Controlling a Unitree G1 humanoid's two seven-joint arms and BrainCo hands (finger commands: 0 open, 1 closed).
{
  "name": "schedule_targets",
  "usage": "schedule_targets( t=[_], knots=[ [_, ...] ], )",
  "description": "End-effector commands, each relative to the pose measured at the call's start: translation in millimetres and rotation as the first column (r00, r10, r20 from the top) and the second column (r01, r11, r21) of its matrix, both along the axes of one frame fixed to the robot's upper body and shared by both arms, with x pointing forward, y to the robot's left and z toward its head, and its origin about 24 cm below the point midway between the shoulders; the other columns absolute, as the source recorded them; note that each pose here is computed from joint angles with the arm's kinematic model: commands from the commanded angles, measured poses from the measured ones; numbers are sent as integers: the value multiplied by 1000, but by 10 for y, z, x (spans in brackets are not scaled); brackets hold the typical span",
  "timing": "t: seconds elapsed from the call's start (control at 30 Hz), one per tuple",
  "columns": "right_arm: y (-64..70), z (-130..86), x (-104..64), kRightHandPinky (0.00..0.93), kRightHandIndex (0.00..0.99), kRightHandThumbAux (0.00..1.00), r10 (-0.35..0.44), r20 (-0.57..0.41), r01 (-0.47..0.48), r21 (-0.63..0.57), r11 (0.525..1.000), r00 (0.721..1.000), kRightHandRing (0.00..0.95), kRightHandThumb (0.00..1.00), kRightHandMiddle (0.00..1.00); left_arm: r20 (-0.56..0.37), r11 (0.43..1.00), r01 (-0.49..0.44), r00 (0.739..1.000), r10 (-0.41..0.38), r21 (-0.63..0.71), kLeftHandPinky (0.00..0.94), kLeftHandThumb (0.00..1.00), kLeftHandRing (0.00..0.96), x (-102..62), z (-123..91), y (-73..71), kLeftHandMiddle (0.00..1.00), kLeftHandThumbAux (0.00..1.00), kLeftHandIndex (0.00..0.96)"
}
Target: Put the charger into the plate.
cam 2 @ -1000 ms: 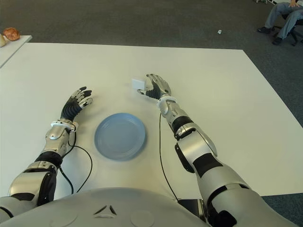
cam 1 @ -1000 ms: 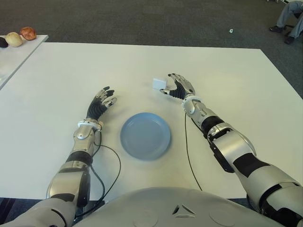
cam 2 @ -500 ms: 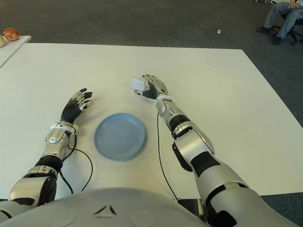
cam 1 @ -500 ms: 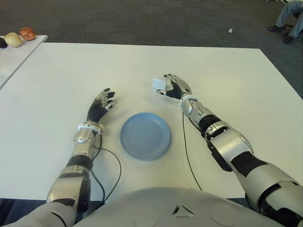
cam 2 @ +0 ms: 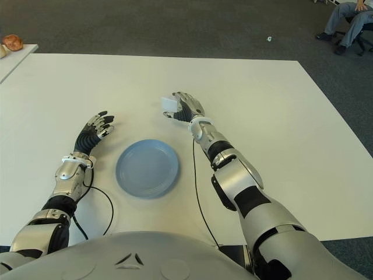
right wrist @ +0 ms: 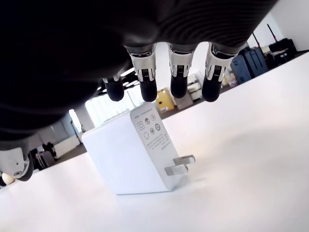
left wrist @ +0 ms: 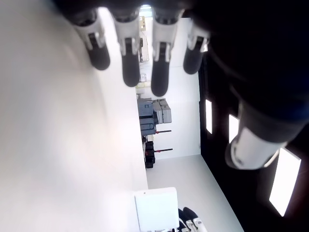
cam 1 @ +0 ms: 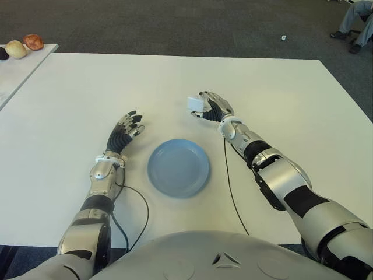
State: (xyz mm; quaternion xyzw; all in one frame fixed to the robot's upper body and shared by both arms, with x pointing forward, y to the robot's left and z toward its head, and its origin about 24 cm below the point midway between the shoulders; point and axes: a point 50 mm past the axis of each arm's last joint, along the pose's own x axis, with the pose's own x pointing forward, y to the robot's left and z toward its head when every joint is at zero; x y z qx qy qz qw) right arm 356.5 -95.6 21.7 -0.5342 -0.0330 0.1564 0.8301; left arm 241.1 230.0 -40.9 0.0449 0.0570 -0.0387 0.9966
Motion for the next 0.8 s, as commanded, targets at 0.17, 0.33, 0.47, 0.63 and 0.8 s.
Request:
schedule_targets(
  t=[0.17,0.33,0.47,0.63,0.8],
  knots=[
    [52,2,5,0,0,435,6,-17,-6,0,1000,1000,0,308,0,-155,999,3,988,-11,-51,77,0,169,-283,-285,-59,226,649,140],
    [64,-6,2,0,0,486,1,-17,-1,-6,1000,1000,0,311,0,-159,999,5,987,-13,-52,84,0,172,-288,-286,-53,226,650,134],
    [73,-9,3,0,0,516,-3,-18,3,-12,1000,1000,0,304,0,-160,999,1,987,-9,-50,102,0,176,-289,-285,-46,227,651,133],
    [74,-25,-2,0,0,590,-12,-22,11,-28,1000,1000,0,233,0,-162,999,-1,987,-7,-50,94,0,182,-290,-287,-42,233,653,136],
    [71,-68,-29,0,0,613,-17,-25,16,-41,999,1000,0,175,0,-163,999,0,987,-9,-50,92,0,182,-287,-285,-33,232,653,134]
  ],
)
